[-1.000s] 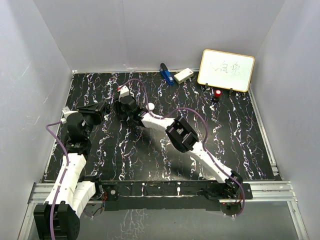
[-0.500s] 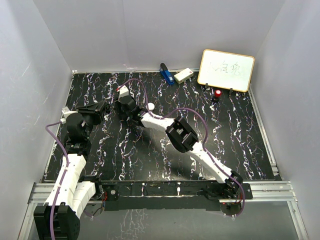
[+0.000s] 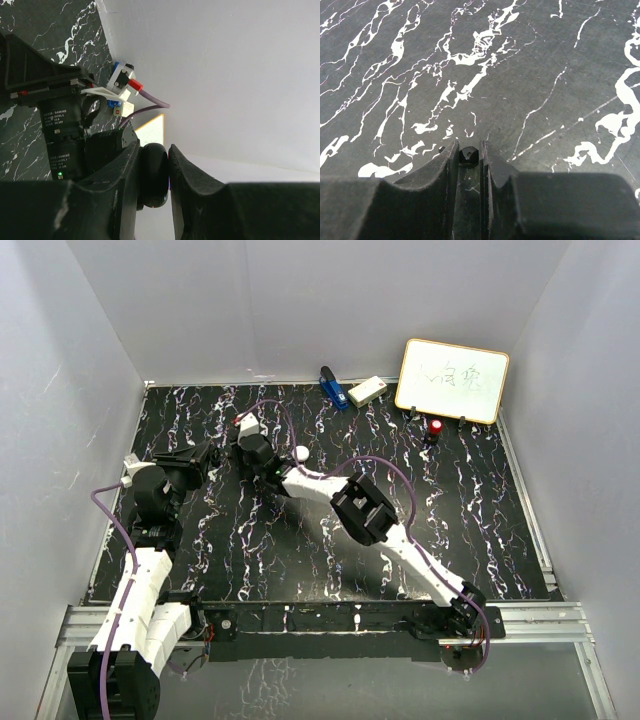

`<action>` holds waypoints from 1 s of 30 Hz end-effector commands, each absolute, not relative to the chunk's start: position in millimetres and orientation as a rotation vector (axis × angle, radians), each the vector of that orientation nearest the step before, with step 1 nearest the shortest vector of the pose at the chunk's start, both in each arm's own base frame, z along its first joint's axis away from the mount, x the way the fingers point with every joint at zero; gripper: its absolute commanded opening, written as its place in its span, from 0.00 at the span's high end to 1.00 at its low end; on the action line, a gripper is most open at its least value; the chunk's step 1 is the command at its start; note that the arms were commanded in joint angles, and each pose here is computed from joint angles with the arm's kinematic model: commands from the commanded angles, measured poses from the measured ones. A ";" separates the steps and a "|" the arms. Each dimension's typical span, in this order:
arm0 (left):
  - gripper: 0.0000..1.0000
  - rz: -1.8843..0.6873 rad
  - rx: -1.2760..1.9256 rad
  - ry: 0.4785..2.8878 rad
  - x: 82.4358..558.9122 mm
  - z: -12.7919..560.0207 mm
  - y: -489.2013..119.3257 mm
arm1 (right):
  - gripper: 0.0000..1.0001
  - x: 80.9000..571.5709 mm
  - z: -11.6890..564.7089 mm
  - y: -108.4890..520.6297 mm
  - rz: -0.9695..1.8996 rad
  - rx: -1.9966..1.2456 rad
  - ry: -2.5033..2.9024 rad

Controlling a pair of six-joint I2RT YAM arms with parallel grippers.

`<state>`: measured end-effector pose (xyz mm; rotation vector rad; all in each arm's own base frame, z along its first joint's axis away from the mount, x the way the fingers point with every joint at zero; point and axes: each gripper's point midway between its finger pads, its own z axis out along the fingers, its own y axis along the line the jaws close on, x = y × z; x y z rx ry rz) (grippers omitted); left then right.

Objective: Insert the wireless bluetooth earbuds into the charging case
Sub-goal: Pick up the earbud from the center of the board.

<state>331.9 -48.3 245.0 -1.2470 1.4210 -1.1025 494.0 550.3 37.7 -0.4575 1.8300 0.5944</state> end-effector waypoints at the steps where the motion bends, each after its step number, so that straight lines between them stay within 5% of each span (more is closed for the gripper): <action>1: 1.00 -1.116 -1.229 1.393 330.6 252.5 -46.5 | 0.92 486.5 38.3 533.9 0.549 -0.452 1.841; 15: 1.00 -1.134 -1.222 1.430 343.5 250.9 -52.1 | 0.92 490.1 145.3 494.8 0.577 -0.389 1.631; 30: 1.00 -1.258 -1.114 1.676 384.5 235.9 -94.1 | 1.00 477.7 223.1 351.0 0.264 -0.444 1.386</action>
